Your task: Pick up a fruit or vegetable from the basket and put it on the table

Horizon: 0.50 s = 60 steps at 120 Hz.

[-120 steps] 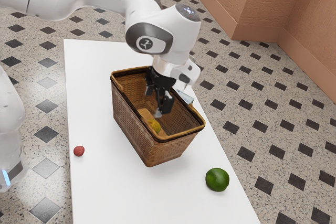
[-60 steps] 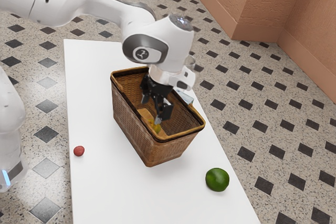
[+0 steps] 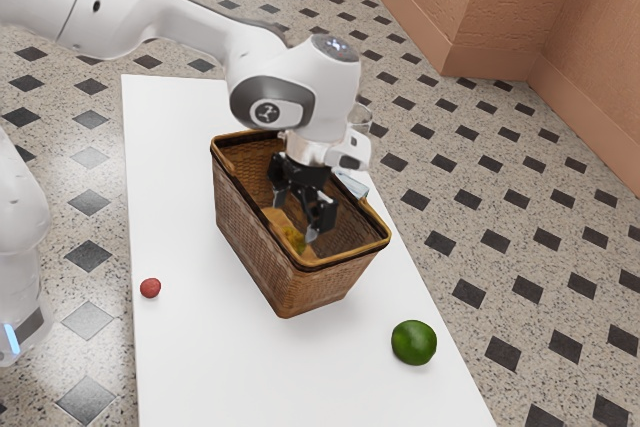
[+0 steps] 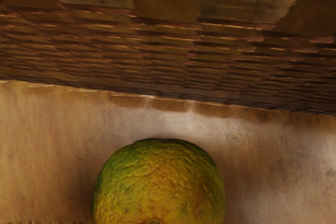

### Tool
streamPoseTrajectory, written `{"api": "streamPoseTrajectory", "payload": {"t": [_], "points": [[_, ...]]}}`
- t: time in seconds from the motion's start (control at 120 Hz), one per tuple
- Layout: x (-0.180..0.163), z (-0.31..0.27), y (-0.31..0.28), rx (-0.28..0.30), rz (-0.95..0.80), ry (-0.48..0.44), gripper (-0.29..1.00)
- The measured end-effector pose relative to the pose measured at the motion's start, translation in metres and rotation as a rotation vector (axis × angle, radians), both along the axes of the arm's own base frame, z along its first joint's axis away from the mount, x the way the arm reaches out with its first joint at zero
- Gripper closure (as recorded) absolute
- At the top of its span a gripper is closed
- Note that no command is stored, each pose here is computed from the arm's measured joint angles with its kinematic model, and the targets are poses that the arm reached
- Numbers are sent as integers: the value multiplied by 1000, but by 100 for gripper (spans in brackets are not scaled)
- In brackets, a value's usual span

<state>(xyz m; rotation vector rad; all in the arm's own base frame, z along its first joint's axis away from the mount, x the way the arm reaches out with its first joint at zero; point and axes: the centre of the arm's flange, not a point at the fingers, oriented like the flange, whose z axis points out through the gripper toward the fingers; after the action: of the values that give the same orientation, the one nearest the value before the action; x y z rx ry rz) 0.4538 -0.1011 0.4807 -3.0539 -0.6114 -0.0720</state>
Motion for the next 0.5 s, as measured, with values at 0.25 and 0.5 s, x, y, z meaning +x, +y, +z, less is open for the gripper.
{"api": "streamPoseTrajectory", "payload": {"t": [0.25,0.5], "points": [[-11,-21,10,-10,74,10,0],[-11,-37,16,-30,122,6,1]]}}
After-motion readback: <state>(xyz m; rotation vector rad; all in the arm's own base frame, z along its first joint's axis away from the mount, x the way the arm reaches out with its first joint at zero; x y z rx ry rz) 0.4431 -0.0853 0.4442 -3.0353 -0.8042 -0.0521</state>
